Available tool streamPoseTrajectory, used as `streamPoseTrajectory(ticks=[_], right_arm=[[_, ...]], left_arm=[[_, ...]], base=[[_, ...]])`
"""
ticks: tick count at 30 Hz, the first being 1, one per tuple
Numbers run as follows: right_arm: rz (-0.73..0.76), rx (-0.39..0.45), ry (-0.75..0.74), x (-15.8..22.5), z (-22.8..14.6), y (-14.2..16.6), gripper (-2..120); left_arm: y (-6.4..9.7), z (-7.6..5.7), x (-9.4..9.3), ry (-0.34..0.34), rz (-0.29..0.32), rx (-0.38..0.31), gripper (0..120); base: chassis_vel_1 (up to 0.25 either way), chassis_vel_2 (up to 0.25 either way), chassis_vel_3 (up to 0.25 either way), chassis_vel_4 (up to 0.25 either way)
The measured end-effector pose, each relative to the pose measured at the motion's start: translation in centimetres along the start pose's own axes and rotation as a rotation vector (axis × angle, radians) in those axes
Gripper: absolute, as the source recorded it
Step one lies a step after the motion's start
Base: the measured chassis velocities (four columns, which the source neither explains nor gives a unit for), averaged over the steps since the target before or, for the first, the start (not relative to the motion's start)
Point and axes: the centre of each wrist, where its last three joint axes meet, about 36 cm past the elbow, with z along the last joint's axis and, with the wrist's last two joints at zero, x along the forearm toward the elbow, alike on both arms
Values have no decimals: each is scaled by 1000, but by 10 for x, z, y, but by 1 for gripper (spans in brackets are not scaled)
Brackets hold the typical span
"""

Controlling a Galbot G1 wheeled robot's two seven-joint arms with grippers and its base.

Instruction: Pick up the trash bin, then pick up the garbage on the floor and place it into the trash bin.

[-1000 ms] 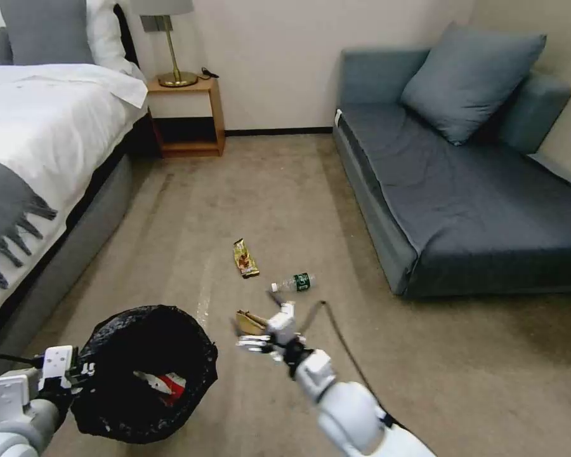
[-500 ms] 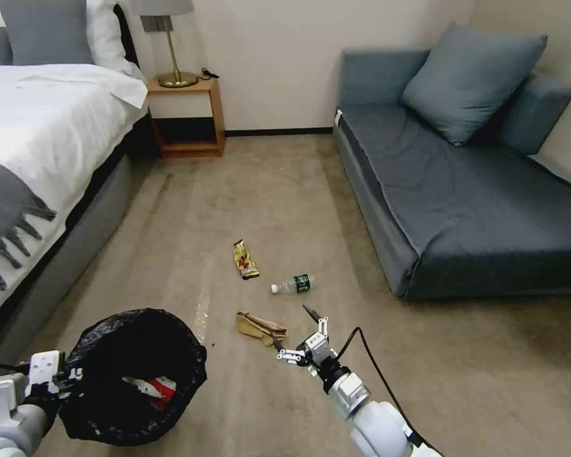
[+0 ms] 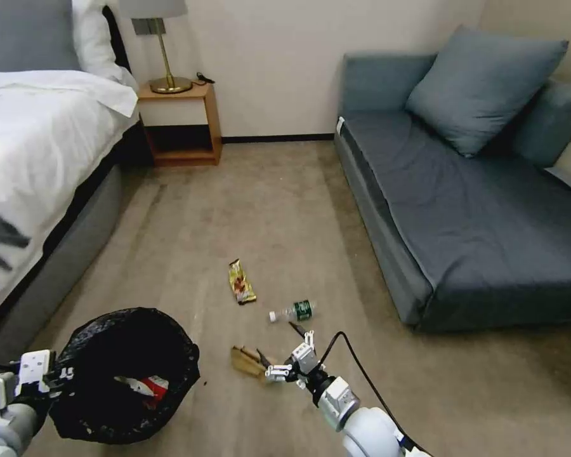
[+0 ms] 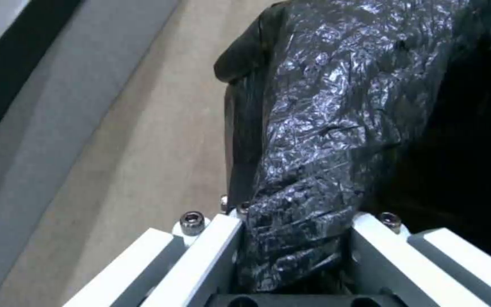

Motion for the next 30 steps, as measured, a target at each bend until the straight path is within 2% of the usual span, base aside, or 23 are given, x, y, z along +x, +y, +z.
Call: streamPoseTrajectory(ticks=[4, 7, 10, 21, 24, 26, 30], right_arm=[[-92, -48, 89, -10, 2, -9, 100], [-145, -54, 145, -18, 8, -13, 100], [-193, -22, 232, -34, 26, -21, 100], [-182, 89, 331, -62, 59, -36, 100], [-182, 105, 358, -69, 68, -36, 90], [-181, 105, 361, -69, 69, -36, 88], [-181, 99, 363, -71, 71, -38, 67]], left_arm=[[3, 1, 2, 1, -8, 4, 3], [4, 2, 3, 6, -15, 8, 3], [6, 5, 6, 12, -23, 15, 3], [6, 6, 10, 8, -33, 29, 3], [7, 5, 9, 7, -35, 31, 3], [7, 5, 9, 7, -35, 31, 3], [5, 4, 10, 5, -31, 32, 3]], base=[[-92, 76, 72, -90], [0, 0, 0, 0], [24, -17, -14, 11], [0, 0, 0, 0], [0, 0, 0, 0], [0, 0, 0, 0], [0, 0, 0, 0]])
